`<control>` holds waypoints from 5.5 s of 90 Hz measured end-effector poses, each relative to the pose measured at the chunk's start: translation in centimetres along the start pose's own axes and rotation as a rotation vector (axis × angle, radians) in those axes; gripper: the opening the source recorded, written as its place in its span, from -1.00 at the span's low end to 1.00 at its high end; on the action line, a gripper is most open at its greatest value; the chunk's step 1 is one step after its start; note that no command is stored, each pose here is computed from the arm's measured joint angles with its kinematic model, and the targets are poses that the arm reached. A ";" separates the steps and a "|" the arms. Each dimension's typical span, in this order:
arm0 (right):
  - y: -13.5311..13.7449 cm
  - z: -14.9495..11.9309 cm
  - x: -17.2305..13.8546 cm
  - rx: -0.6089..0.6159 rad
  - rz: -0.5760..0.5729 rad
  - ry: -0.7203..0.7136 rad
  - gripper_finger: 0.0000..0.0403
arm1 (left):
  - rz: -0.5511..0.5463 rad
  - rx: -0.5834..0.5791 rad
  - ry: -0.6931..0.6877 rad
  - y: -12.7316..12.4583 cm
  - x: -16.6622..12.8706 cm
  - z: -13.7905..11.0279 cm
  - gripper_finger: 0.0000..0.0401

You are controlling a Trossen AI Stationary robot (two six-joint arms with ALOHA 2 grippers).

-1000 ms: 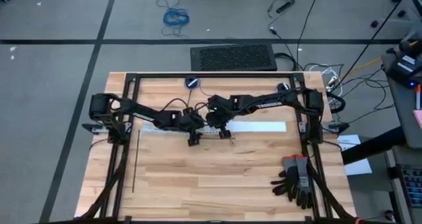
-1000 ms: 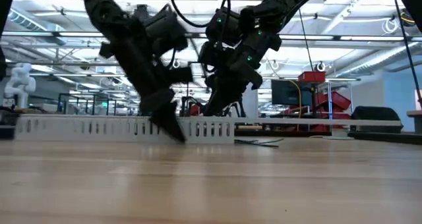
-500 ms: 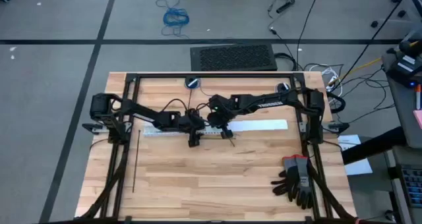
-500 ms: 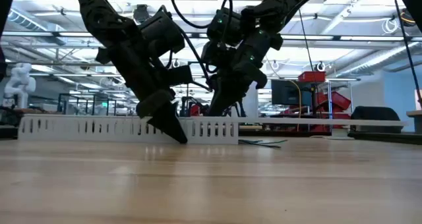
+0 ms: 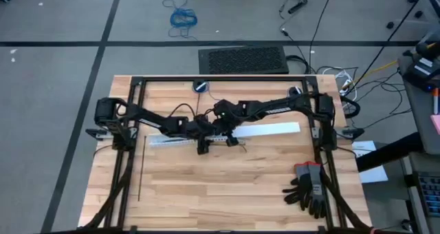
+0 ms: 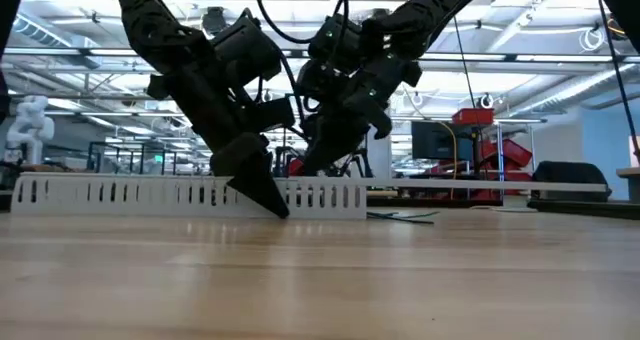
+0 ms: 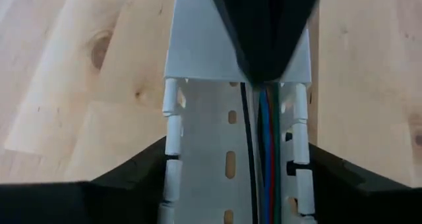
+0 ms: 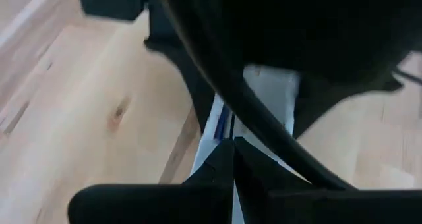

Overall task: Ziptie cables
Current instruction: Close the cable duct

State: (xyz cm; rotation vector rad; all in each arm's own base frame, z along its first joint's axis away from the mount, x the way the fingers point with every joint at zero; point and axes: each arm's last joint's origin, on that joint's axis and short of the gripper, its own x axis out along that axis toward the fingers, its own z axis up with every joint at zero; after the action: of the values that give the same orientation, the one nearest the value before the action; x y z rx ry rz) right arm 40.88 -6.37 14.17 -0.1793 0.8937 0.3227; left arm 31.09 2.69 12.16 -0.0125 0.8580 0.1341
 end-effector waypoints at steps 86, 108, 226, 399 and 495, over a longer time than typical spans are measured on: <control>0.4 0.7 -2.2 0.023 0.006 0.116 -1.00 | -0.001 -0.016 -0.003 0.0 0.0 -0.2 0.23; 0.3 1.5 -1.4 0.010 -0.009 0.030 -1.00 | 0.000 -0.016 -0.009 0.0 0.0 -0.1 0.23; 0.7 3.0 -3.3 -0.018 -0.050 -0.022 -1.00 | 0.020 0.020 0.117 0.4 -7.1 0.1 0.46; 0.1 3.5 -0.6 0.016 -0.067 -0.106 -1.00 | -0.010 -0.015 0.016 0.1 -2.8 -2.7 0.17; -0.1 2.9 -0.4 0.015 -0.032 -0.020 -1.00 | -0.034 -0.021 -0.082 -0.2 0.1 -1.5 0.17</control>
State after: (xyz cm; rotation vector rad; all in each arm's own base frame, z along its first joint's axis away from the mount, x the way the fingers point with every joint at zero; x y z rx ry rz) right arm 42.81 -5.72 16.20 -0.1762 0.8729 0.2870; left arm 30.06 2.43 11.05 -0.0411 0.7738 0.1107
